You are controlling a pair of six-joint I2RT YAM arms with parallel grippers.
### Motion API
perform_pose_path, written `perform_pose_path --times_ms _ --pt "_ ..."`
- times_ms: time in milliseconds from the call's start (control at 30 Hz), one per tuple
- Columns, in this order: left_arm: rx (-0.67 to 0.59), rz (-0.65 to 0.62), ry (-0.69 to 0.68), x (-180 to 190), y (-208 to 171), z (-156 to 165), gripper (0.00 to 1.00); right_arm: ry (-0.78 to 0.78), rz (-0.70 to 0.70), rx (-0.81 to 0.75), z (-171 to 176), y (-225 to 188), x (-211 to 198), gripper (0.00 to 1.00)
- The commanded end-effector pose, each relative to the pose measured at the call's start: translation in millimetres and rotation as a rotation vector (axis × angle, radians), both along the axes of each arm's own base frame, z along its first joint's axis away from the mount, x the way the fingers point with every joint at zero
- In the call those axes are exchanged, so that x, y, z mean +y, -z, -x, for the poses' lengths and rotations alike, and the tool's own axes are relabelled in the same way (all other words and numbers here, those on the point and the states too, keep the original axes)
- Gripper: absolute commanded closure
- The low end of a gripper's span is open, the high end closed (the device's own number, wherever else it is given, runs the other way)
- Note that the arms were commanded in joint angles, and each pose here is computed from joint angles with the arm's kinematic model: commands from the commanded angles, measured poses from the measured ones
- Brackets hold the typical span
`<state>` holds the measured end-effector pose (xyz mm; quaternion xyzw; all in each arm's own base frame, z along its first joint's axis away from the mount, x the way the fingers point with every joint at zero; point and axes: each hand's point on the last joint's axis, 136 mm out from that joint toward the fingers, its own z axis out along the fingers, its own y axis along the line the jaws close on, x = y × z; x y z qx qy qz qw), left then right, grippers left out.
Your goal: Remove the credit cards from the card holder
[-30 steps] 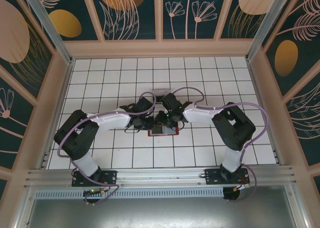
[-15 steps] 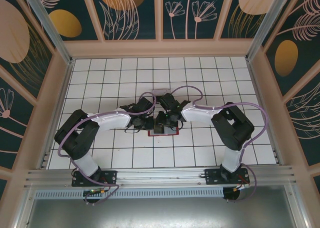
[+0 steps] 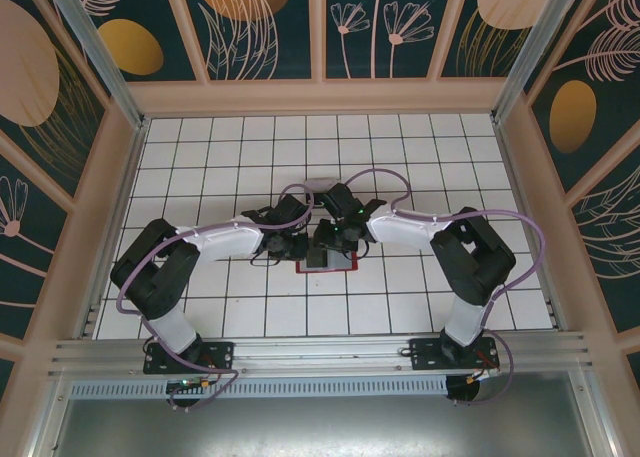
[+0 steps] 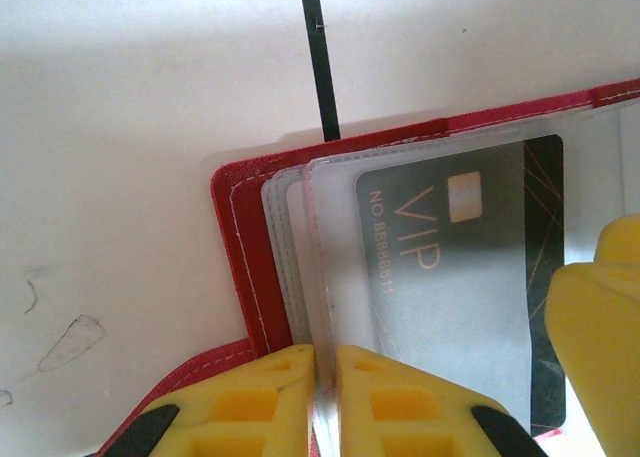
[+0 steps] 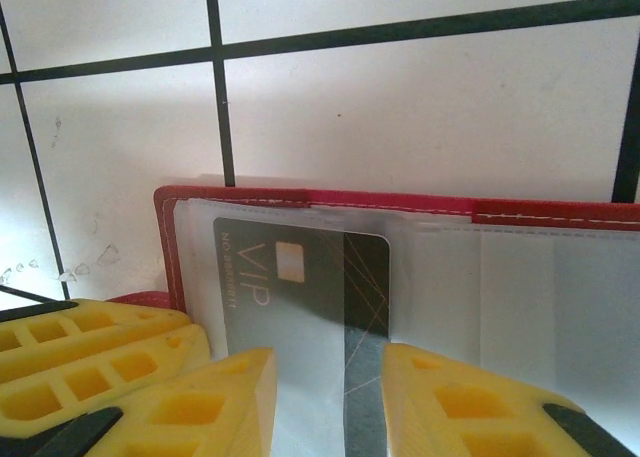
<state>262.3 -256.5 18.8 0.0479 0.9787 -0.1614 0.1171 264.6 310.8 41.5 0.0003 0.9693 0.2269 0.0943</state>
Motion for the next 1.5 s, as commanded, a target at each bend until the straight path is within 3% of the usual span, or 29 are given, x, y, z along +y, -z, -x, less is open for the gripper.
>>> perform_pose_path --times_ms 0,433,1133,1467 --pt "0.057 -0.116 -0.012 22 22 11 0.85 -0.002 0.016 0.009 1 8 -5 0.66" --pt "0.063 -0.121 -0.012 23 24 13 0.85 -0.014 0.037 0.039 8 29 -9 0.68" --pt "0.073 -0.141 -0.005 24 27 13 0.87 -0.049 -0.161 -0.002 11 5 12 0.75" --pt "0.074 -0.145 -0.007 26 26 13 0.87 -0.044 -0.212 0.016 14 17 10 0.77"
